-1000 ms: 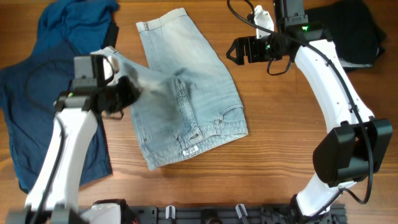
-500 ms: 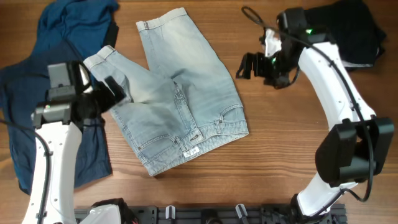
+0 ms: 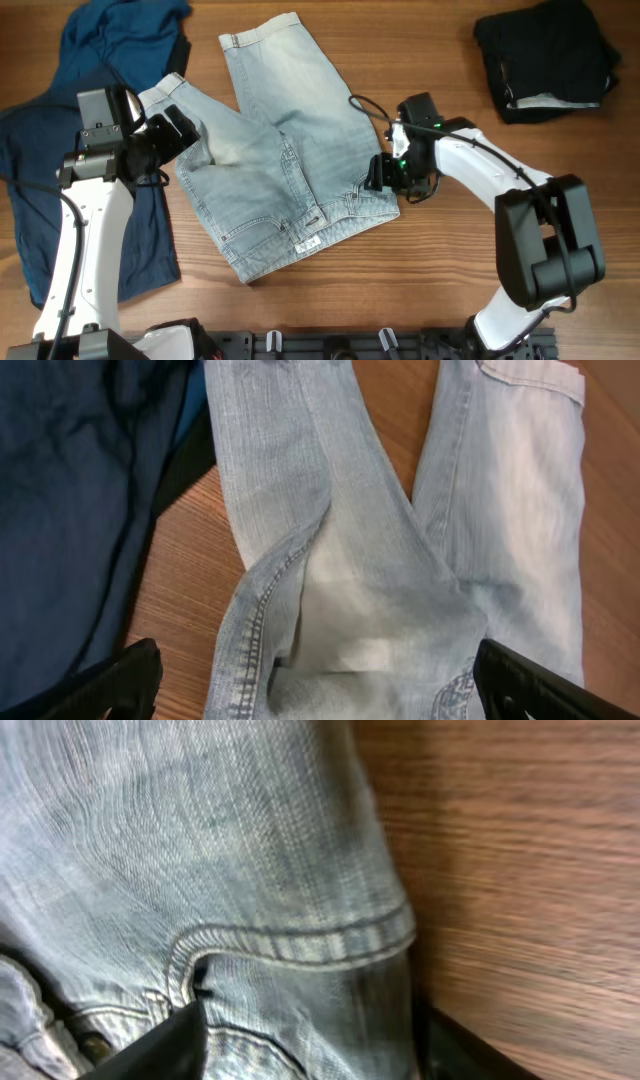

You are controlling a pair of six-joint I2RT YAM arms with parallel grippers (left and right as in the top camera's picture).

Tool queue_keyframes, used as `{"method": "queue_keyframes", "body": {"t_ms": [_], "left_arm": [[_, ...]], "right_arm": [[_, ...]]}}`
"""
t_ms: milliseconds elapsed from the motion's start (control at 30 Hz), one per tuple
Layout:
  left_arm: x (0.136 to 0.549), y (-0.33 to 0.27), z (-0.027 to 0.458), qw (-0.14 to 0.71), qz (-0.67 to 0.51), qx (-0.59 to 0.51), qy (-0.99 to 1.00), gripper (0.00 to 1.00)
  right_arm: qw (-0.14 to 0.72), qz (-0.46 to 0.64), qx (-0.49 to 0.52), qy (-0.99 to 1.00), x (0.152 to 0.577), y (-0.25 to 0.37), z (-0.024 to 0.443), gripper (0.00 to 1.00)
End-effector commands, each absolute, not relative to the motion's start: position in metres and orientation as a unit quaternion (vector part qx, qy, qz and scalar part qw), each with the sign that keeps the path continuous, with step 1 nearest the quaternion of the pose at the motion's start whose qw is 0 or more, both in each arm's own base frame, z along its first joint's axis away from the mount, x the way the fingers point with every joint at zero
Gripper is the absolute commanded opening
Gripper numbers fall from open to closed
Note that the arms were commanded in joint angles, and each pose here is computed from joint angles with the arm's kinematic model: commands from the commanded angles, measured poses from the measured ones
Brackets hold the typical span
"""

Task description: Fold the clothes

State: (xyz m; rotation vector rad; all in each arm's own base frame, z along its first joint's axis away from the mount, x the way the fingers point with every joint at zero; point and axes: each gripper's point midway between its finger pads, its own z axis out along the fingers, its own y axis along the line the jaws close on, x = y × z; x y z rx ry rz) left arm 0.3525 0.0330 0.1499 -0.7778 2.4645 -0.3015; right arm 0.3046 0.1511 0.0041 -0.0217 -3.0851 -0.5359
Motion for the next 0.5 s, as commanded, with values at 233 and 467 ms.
{"method": "queue_keyframes", "body": {"t_ms": [233,467], "left_arm": [[0.357,0.037,0.156,0.276,-0.108,-0.291,0.910,0.99],[0.358,0.036,0.156,0.277,-0.110,-0.289,0.910,0.98]], "right_arm": [[-0.036,-0.149,-0.045,-0.987,0.324,0.145,-0.002,0.04],[-0.164,-0.176,-0.063,-0.969,0.402,0.118,0.029,0.04]]}}
